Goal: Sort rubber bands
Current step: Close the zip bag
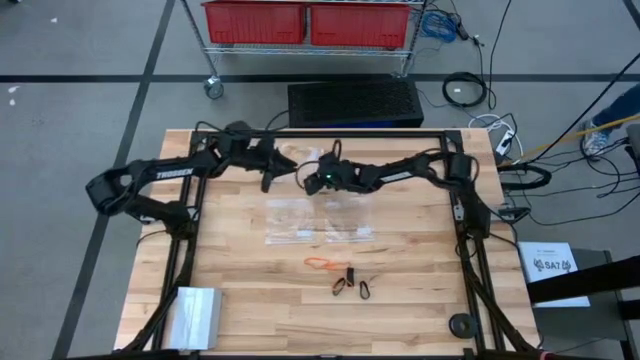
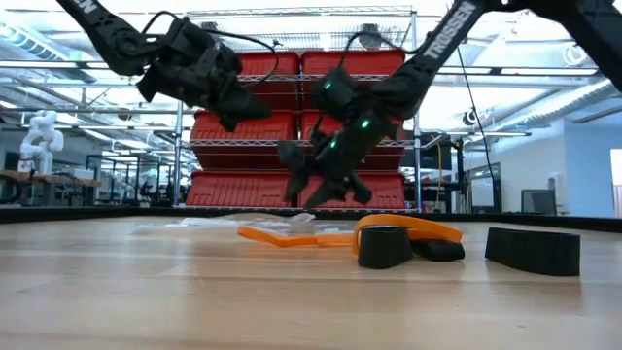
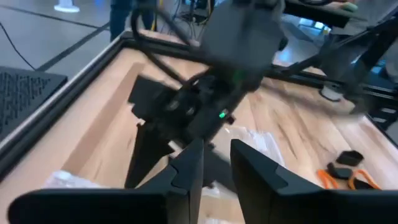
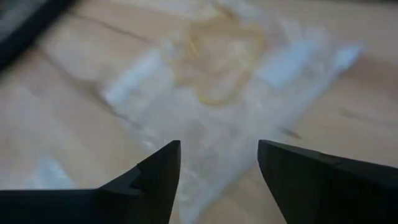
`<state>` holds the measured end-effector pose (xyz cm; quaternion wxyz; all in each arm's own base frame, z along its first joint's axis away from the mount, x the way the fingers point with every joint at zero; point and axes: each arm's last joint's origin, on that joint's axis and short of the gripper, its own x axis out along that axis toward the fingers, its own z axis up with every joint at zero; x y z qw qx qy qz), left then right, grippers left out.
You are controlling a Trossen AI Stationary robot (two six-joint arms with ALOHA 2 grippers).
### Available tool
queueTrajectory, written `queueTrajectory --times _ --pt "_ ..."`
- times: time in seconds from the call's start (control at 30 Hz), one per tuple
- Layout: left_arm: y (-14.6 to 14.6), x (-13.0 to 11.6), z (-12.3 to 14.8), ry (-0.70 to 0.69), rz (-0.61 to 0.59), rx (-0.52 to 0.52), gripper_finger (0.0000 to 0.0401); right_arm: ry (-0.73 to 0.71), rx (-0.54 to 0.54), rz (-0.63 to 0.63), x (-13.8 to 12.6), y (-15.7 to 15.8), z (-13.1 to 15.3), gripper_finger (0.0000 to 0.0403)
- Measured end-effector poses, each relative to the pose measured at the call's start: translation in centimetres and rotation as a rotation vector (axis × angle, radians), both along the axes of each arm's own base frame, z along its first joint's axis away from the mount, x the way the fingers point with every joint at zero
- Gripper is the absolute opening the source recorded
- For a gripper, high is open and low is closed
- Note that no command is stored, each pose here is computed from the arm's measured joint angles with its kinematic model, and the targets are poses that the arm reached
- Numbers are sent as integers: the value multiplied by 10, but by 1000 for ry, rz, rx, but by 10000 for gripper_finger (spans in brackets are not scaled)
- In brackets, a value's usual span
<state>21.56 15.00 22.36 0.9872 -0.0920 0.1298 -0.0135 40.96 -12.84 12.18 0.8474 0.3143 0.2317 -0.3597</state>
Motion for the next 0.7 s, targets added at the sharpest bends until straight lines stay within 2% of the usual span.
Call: queueTrajectory --times 0.1,0.33,0.43,0.57,0.6,0.7 --pt "2 -5 2 -11 6 3 86 95 26 -46 6 -2 -9 204" --pt "9 -14 3 -21 16 -4 86 105 -29 -60 15 -3 -17 188" --pt "10 -16 3 -24 12 -8 86 146 -76 -25 15 0 -18 139" --pt "14 -19 3 -29 23 3 86 237 -147 63 12 5 -10 29" --pt "15 -19 3 -29 27 3 86 271 -168 85 10 8 -4 15" --pt "17 -21 3 -28 37 3 86 338 -237 159 4 15 20 13"
